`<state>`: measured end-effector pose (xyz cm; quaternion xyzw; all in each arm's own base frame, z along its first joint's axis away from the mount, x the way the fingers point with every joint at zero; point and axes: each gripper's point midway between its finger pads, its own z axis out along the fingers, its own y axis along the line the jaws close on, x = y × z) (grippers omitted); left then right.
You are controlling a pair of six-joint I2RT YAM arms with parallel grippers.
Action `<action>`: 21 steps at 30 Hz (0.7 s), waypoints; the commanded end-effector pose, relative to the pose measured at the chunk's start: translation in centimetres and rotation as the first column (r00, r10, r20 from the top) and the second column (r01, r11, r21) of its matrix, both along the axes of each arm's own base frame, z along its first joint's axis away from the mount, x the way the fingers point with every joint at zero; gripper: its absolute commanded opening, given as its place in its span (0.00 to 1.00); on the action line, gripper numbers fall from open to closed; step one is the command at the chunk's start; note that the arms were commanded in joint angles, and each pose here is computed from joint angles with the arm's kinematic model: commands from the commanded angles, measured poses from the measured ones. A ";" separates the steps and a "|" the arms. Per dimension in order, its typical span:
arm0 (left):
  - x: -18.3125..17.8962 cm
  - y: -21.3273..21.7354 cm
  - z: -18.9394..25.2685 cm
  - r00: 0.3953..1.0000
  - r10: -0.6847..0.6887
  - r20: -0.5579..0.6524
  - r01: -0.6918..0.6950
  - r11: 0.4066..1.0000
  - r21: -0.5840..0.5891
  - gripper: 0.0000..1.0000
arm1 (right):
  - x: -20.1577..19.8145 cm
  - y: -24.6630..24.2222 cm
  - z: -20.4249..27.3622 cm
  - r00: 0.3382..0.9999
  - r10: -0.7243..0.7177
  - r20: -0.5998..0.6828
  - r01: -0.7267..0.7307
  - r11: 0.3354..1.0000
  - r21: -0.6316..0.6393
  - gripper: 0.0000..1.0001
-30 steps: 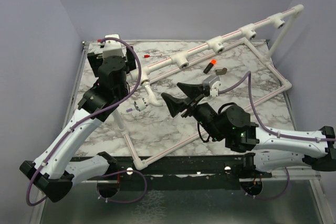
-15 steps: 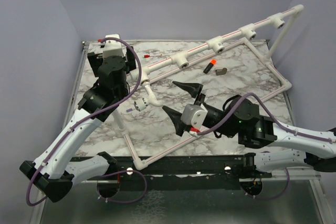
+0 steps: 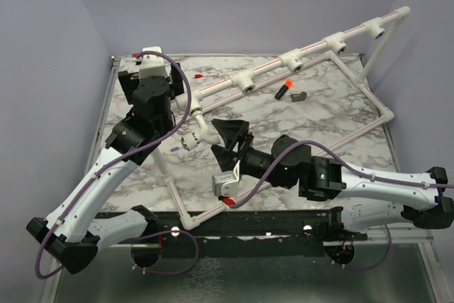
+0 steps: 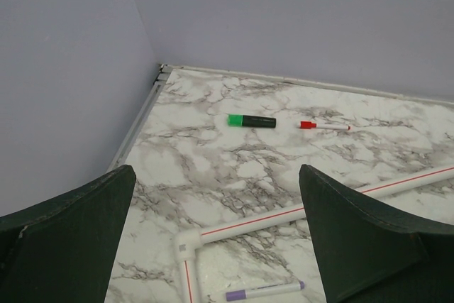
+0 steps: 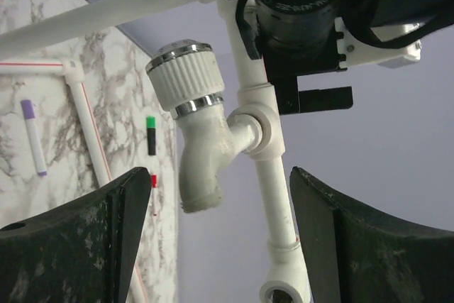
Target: Install the water faucets
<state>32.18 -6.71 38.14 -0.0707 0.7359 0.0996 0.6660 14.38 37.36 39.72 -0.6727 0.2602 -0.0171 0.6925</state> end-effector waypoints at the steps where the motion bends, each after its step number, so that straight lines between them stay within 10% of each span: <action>1: -0.4 -0.5 -2.4 0.996 -0.036 -0.083 0.042 0.997 0.069 0.99 | 1.2 1.1 -0.9 0.973 -0.061 0.221 0.077 0.995 -0.065 0.84; 21: -0.3 -0.6 -2.7 0.996 -0.039 -0.080 0.044 0.997 0.067 0.99 | 1.9 3.2 -0.2 0.912 -0.145 0.384 0.148 0.989 0.020 0.74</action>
